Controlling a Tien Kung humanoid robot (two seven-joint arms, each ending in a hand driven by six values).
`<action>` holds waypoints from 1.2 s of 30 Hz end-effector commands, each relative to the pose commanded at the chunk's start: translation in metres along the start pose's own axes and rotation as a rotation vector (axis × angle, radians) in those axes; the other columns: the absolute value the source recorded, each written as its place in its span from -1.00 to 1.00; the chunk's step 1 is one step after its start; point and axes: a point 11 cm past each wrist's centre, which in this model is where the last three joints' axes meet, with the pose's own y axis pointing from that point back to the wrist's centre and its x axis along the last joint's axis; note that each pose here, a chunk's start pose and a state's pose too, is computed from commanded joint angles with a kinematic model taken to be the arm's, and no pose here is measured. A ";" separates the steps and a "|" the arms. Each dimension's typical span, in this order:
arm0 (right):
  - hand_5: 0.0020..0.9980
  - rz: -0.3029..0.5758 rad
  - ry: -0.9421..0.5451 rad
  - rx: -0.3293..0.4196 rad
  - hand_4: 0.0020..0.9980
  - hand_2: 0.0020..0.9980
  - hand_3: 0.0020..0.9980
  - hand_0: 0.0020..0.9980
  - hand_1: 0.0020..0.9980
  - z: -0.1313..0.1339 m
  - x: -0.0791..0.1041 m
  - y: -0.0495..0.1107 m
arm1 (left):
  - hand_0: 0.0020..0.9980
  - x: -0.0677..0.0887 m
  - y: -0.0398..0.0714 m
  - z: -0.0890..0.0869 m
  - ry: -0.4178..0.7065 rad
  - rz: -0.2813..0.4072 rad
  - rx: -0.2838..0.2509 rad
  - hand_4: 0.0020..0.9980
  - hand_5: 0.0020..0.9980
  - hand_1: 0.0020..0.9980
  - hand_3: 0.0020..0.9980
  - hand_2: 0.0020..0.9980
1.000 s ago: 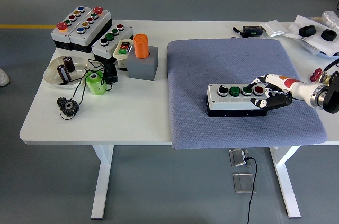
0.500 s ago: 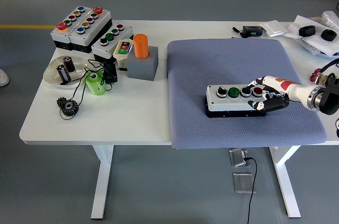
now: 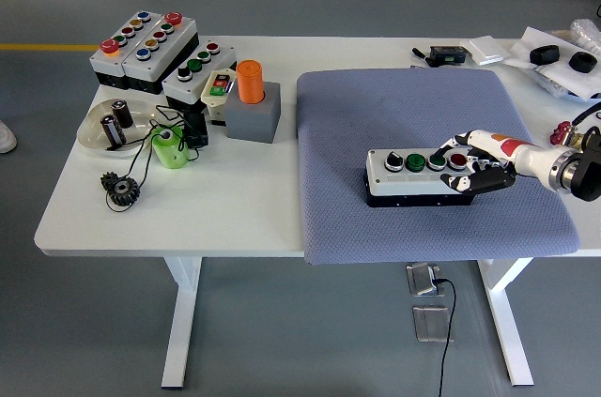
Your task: Pick up the button,place it on the desk,press the button,press the button
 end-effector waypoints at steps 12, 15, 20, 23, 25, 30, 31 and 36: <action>-0.22 0.152 0.096 0.059 0.81 0.53 1.00 0.24 0.26 -0.017 0.022 0.008 | 0.32 0.006 -0.001 -0.006 -0.018 0.011 0.009 -0.37 0.95 0.41 0.02 0.45; -0.22 0.157 0.093 0.072 0.81 0.53 1.00 0.24 0.26 -0.019 0.023 0.008 | 0.32 0.005 -0.001 -0.004 -0.016 0.010 0.005 -0.37 0.95 0.41 0.02 0.45; -0.38 0.179 0.073 0.101 0.84 0.91 1.00 0.70 0.65 -0.023 0.026 0.009 | 0.32 0.002 0.000 0.001 -0.021 0.007 -0.001 -0.37 0.95 0.41 0.02 0.45; -0.38 0.183 0.054 0.106 0.84 0.91 1.00 0.70 0.65 -0.023 0.026 0.009 | 0.32 0.002 0.000 0.001 -0.022 0.006 -0.001 -0.37 0.95 0.41 0.02 0.45; -0.48 0.188 0.033 0.113 0.85 1.00 1.00 0.90 0.83 -0.024 0.027 0.010 | 0.32 0.000 0.000 0.004 -0.015 0.003 -0.007 -0.37 0.95 0.41 0.02 0.45; -0.50 0.177 0.009 0.109 0.86 1.00 1.00 0.94 0.87 -0.021 0.026 0.011 | 0.32 -0.003 0.000 0.014 -0.010 -0.005 -0.030 -0.36 0.95 0.41 0.02 0.45; -0.50 0.172 0.009 0.104 0.86 1.00 1.00 0.94 0.87 -0.020 0.025 0.011 | 0.32 -0.004 0.000 0.015 -0.010 -0.005 -0.033 -0.36 0.95 0.41 0.02 0.45; -0.52 0.147 0.008 0.085 0.86 1.00 1.00 0.96 0.88 -0.016 0.020 0.011 | 0.31 -0.003 0.000 0.017 -0.010 -0.005 -0.036 -0.37 0.94 0.41 0.02 0.45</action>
